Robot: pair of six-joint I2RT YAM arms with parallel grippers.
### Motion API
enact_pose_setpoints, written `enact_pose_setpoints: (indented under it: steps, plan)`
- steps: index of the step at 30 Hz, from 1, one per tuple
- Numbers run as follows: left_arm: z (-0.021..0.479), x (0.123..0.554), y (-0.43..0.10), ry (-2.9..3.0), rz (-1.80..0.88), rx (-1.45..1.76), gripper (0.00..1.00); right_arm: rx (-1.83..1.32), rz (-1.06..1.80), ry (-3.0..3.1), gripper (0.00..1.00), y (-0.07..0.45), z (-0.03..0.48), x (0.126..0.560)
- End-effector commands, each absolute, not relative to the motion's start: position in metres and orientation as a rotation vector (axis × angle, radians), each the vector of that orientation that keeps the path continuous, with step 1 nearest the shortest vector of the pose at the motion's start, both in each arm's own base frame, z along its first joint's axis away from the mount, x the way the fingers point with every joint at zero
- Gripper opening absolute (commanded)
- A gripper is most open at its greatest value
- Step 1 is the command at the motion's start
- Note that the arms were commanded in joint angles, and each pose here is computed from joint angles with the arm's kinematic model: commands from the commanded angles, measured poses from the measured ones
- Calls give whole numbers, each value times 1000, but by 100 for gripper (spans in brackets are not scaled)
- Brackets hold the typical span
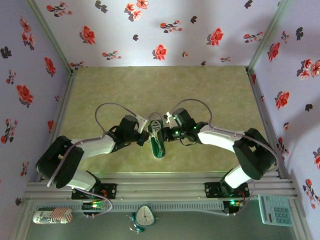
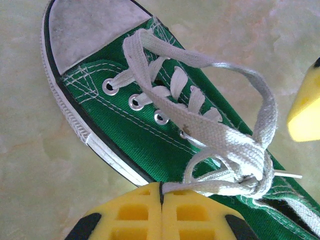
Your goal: Tie the shoes
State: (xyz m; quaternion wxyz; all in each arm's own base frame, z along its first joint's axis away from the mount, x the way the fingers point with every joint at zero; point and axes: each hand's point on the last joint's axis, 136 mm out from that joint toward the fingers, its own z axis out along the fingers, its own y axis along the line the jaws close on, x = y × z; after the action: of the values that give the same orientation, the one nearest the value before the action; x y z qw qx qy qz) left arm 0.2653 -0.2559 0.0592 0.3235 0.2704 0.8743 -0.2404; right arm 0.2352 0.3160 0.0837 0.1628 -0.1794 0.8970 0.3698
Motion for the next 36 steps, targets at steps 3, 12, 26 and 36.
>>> enact_pose_setpoints:
  steps: [3,12,26,36]
  plan:
    - [61,271,-257,2293,-610,715,0,-576,1110,2546,42,331,86,232]
    - [60,269,-256,2295,-610,715,0,-591,1106,2546,29,337,85,233]
    - [58,268,-252,2297,-592,713,0,-569,991,2569,0,316,81,229]
    - [58,268,-249,2299,-586,707,0,-589,875,2657,0,291,63,214]
